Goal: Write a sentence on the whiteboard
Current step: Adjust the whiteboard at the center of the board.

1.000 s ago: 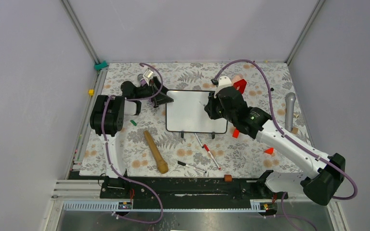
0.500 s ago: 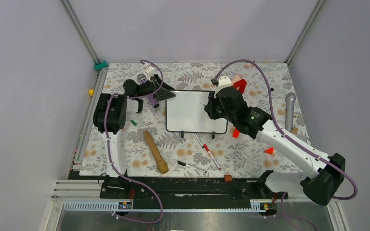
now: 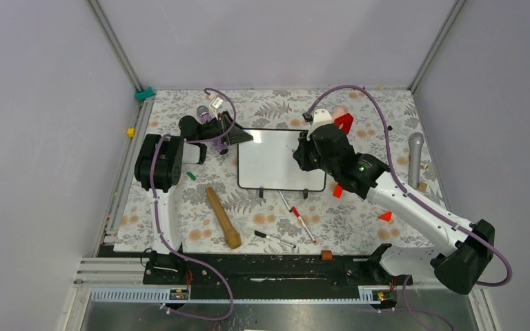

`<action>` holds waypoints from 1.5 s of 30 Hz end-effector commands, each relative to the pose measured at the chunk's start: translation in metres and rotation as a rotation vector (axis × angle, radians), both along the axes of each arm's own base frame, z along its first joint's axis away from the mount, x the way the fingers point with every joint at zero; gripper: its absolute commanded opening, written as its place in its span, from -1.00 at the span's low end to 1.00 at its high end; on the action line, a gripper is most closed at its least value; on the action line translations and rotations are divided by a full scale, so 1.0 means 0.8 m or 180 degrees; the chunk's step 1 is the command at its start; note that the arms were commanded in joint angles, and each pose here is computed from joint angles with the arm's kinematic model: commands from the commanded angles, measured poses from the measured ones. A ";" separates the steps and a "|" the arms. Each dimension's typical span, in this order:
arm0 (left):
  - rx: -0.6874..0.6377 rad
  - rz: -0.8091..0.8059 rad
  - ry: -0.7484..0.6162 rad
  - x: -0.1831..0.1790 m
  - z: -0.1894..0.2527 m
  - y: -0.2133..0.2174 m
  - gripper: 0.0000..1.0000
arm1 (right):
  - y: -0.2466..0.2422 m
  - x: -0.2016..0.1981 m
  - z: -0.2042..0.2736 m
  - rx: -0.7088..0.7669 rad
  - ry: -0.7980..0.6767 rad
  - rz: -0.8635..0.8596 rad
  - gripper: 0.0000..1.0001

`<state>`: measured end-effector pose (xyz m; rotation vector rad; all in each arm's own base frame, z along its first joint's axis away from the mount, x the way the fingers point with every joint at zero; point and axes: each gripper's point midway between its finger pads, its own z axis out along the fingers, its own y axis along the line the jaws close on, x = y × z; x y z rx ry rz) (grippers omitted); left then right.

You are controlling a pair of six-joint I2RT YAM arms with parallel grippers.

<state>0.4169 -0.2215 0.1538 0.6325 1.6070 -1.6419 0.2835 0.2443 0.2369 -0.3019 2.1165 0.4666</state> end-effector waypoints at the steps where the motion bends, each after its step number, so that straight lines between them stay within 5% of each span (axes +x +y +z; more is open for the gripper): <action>1: -0.0022 0.0029 -0.0250 -0.006 0.013 0.000 -0.16 | -0.007 0.007 0.028 0.0067 -0.0203 -0.0082 -1.00; 12: -0.0015 -0.0063 -0.0279 -0.023 0.016 -0.015 -0.22 | 0.001 0.013 0.026 0.0059 -0.0124 -0.0094 -1.00; 19: -0.0035 0.0113 -0.0423 -0.038 0.021 -0.017 -0.44 | 0.008 0.017 0.034 0.0081 -0.0142 -0.0046 -1.00; 27: -0.0070 0.0318 -0.0252 -0.058 0.020 -0.012 -0.21 | 0.006 0.016 0.028 0.0085 -0.0168 -0.0057 -1.00; 45: -0.0130 0.0445 -0.0035 -0.084 0.008 -0.048 -0.22 | -0.002 0.012 0.026 0.0091 -0.0198 -0.0094 -1.00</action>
